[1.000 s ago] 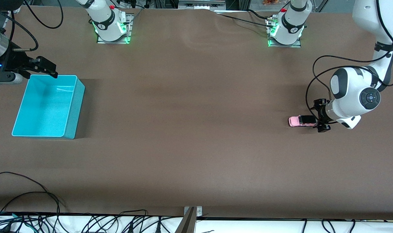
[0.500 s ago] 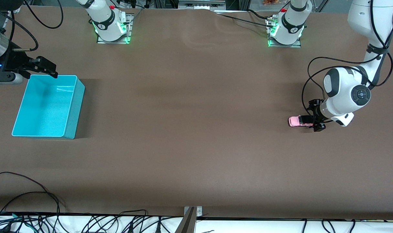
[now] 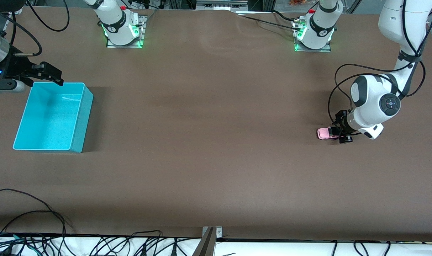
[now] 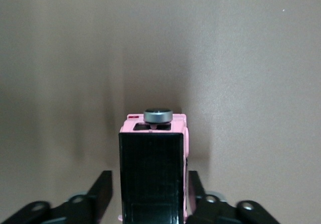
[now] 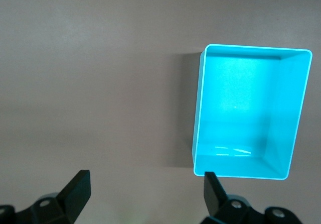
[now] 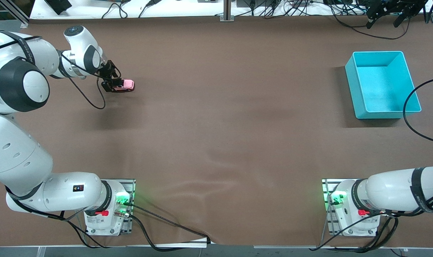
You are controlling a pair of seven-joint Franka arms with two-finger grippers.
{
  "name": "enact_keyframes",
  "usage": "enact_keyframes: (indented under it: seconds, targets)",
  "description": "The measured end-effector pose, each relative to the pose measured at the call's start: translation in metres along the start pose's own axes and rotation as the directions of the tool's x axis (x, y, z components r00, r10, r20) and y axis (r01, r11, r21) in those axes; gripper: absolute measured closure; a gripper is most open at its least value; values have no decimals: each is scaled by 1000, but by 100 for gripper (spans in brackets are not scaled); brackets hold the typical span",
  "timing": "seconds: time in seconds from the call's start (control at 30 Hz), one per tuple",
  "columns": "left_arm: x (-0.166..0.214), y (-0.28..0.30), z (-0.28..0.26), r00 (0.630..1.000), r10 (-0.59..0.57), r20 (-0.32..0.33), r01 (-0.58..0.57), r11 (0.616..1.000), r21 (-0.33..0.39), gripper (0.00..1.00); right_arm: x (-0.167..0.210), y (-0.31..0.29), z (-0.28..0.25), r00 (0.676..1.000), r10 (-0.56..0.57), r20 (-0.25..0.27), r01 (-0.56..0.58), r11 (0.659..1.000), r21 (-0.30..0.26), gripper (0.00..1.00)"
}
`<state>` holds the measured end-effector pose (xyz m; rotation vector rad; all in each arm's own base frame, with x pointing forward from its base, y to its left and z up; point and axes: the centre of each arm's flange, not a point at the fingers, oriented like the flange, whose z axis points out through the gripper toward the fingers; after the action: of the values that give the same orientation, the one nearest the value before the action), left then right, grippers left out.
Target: Wind and store pink jeep toy
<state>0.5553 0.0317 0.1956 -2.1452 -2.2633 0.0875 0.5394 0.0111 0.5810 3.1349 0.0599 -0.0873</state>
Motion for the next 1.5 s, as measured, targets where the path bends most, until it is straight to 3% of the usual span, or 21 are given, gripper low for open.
enact_keyframes:
  seconds: [0.13,0.43,0.67,0.93,1.2,1.5]
  targets:
    - [-1,0,-1,1000,2,1,-2,1000,-4,49,0,1,0,1000,1,0,-1,1000,0,0]
    - [-1,1,-2,1000,2,1,-2,1000,-8,49,0,2,0,1000,4,0,-4,1000,0,0]
    - [-11,10,-27,1000,18,3,-18,998,-59,49,0,2,0,1000,4,-1,-4,1000,0,0]
    - [-58,10,-58,999,39,26,-37,996,-81,49,0,2,0,1000,4,-1,-4,1000,0,0]
    - [-120,-1,-53,998,40,41,-38,997,-61,49,0,2,0,1000,4,-1,-4,1000,0,0]
    - [-173,-16,-33,1000,-16,-4,15,999,-38,49,0,2,0,1000,4,-1,-4,1000,0,0]
